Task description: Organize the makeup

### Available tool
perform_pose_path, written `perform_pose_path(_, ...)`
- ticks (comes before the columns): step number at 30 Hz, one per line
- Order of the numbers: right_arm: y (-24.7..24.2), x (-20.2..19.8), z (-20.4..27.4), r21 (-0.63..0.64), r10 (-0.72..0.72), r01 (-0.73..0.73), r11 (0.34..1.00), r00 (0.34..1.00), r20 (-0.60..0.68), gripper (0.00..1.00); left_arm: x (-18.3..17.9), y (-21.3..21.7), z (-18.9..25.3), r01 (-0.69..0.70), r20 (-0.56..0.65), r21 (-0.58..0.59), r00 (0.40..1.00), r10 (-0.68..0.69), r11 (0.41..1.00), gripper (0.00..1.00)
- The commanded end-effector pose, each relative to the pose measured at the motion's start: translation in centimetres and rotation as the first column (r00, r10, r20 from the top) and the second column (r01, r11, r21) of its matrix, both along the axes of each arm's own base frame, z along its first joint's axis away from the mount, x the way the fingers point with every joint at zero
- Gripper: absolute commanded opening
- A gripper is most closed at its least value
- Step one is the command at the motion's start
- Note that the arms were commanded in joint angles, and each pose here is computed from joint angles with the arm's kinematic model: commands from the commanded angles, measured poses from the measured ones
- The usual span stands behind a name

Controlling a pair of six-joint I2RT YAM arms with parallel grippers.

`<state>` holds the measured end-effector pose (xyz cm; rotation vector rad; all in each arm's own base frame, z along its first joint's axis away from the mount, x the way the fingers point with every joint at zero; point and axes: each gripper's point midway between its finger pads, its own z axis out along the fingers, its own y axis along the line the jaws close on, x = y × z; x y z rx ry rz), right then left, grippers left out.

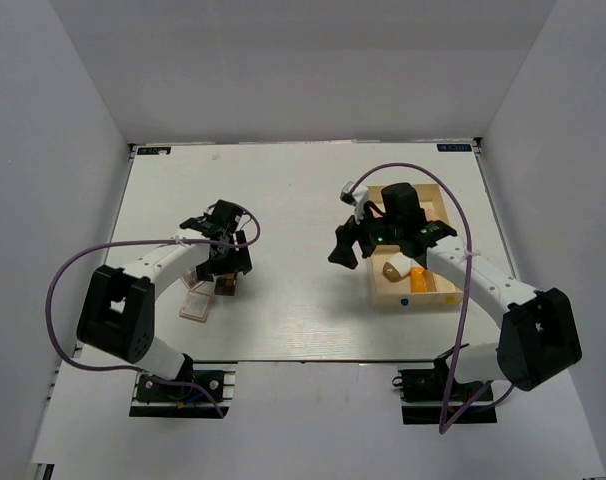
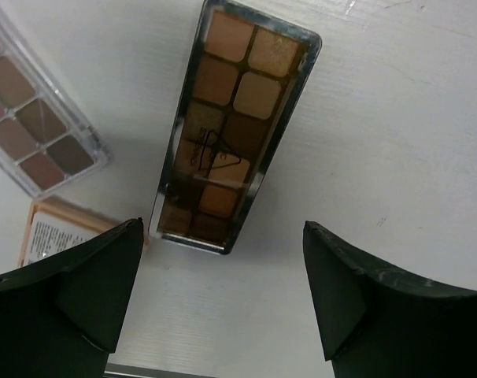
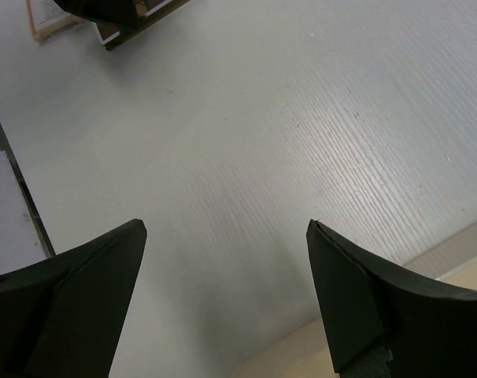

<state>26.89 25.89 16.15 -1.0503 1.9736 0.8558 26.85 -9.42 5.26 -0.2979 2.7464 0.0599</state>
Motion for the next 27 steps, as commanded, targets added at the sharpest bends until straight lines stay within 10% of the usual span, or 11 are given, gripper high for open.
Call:
perform_pose_path(1,-1.1,0.0,0.7,0.002,-0.025,0.025,1.000,0.999,0.026,0.88,2.6,-0.8,1.0,0.081,0.038,-0.063,0.996,-0.079,0.995,0.92)
perform_pose_path(20,-4.9,0.9,1.3,0.017,-0.142,0.141,0.990,0.990,0.017,0.89,2.8,-2.2,-2.0,0.143,-0.022,-0.188,0.989,-0.149,0.972,0.56)
perform_pose_path(27,-8.3,3.6,3.9,0.037,-0.340,0.338,0.940,0.938,0.068,0.74,4.2,-11.2,4.5,0.400,0.196,-0.460,0.916,-0.349,0.792,0.37)
